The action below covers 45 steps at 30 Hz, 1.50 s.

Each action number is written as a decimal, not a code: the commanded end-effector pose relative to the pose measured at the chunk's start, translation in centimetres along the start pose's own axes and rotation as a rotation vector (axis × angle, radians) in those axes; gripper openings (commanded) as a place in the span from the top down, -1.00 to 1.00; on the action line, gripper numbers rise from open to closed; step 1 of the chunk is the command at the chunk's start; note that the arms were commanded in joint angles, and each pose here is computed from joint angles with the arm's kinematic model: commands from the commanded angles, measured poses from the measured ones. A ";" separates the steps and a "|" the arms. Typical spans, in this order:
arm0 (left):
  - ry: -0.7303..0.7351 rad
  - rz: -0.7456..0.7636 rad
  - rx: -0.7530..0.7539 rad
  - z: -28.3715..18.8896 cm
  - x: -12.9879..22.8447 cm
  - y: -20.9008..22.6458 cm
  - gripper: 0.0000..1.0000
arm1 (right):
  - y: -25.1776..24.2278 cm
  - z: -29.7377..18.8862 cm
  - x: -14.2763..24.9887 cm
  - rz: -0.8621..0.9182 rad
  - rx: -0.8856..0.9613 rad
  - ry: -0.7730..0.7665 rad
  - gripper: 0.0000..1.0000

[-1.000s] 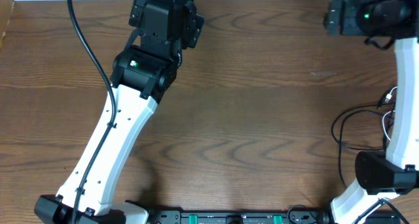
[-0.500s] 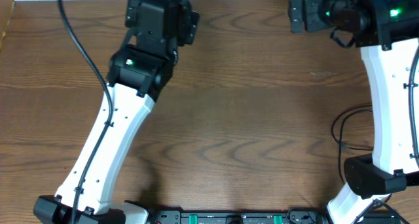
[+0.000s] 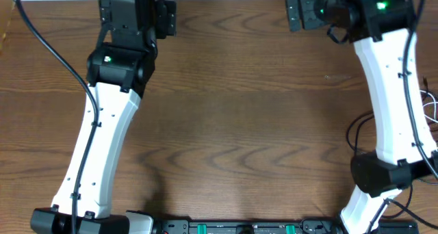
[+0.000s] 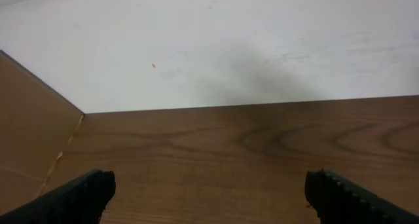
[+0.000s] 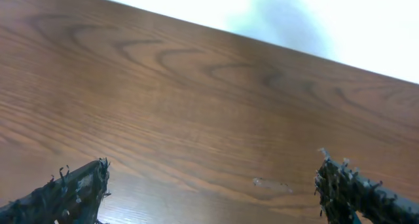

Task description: Untangle cables

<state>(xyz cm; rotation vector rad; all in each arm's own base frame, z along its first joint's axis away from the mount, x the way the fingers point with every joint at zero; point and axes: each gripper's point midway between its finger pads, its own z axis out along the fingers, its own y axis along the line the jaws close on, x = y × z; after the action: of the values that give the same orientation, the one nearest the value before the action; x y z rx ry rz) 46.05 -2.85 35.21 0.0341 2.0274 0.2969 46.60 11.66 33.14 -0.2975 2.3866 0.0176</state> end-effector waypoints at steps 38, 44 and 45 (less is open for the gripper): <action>-0.014 -0.028 -0.010 3.7 0.0 0.1 -0.96 | -2.8 8.6 0.8 -0.015 0.177 0.073 -0.98; -0.010 -0.024 0.070 3.6 0.1 -1.3 -0.95 | -3.7 8.4 1.0 -0.019 0.232 0.085 -0.98; -0.009 -0.024 0.073 3.6 0.1 -1.4 -0.96 | -3.8 8.4 1.0 -0.018 0.235 0.085 -0.99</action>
<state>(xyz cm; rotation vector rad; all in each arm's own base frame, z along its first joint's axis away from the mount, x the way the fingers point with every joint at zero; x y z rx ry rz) 49.24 -2.89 33.01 0.0387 2.0291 0.2533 52.10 9.63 26.73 -0.2265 2.4377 -0.2208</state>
